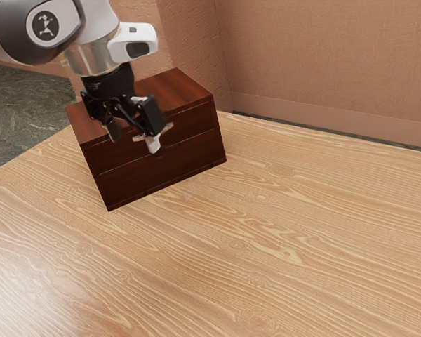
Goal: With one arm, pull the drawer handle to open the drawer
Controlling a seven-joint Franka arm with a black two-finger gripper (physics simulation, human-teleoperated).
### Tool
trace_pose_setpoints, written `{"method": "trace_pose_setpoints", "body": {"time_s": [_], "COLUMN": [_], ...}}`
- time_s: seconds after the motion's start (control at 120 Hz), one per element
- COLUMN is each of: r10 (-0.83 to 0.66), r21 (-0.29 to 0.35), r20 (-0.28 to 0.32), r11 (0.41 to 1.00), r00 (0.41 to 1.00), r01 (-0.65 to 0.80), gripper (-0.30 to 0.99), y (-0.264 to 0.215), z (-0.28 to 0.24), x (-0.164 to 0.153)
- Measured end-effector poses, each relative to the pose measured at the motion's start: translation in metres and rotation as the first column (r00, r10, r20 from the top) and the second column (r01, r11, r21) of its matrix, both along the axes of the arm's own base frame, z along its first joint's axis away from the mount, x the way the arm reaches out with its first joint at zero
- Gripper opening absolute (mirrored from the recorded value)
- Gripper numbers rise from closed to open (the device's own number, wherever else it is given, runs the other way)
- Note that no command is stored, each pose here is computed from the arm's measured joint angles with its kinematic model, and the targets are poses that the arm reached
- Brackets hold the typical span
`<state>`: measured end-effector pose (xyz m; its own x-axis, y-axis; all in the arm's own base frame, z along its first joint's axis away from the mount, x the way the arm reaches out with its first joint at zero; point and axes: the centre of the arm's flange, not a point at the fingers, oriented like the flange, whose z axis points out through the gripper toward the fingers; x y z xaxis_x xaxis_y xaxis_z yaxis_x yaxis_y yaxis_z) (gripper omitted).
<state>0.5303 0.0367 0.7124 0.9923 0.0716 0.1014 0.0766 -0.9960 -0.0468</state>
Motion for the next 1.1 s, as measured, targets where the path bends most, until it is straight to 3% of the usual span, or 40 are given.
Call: {"method": "trace_pose_setpoints", "body": {"time_s": [0.367, 0.5, 0.675, 0.875, 1.1], "r10": [0.048, 0.026, -0.032, -0.097, -0.1], "r21": [0.0, 0.008, 0.012, 0.026, 0.066], "r20": [-0.013, 0.115, 0.127, 0.009, 0.05], "r11": [0.999, 1.0, 0.999, 0.995, 0.993], "r00": [0.999, 0.993, 0.991, 0.995, 0.994], "r01": [-0.048, -0.027, 0.031, 0.097, 0.096], "gripper": [0.69, 0.69, 0.69, 0.69, 0.69], "y": [0.022, 0.007, -0.025, -0.061, 0.005], "z": [-0.001, 0.072, 0.085, 0.005, -0.033], "x": [-0.004, -0.026, -0.031, 0.037, 0.083]}}
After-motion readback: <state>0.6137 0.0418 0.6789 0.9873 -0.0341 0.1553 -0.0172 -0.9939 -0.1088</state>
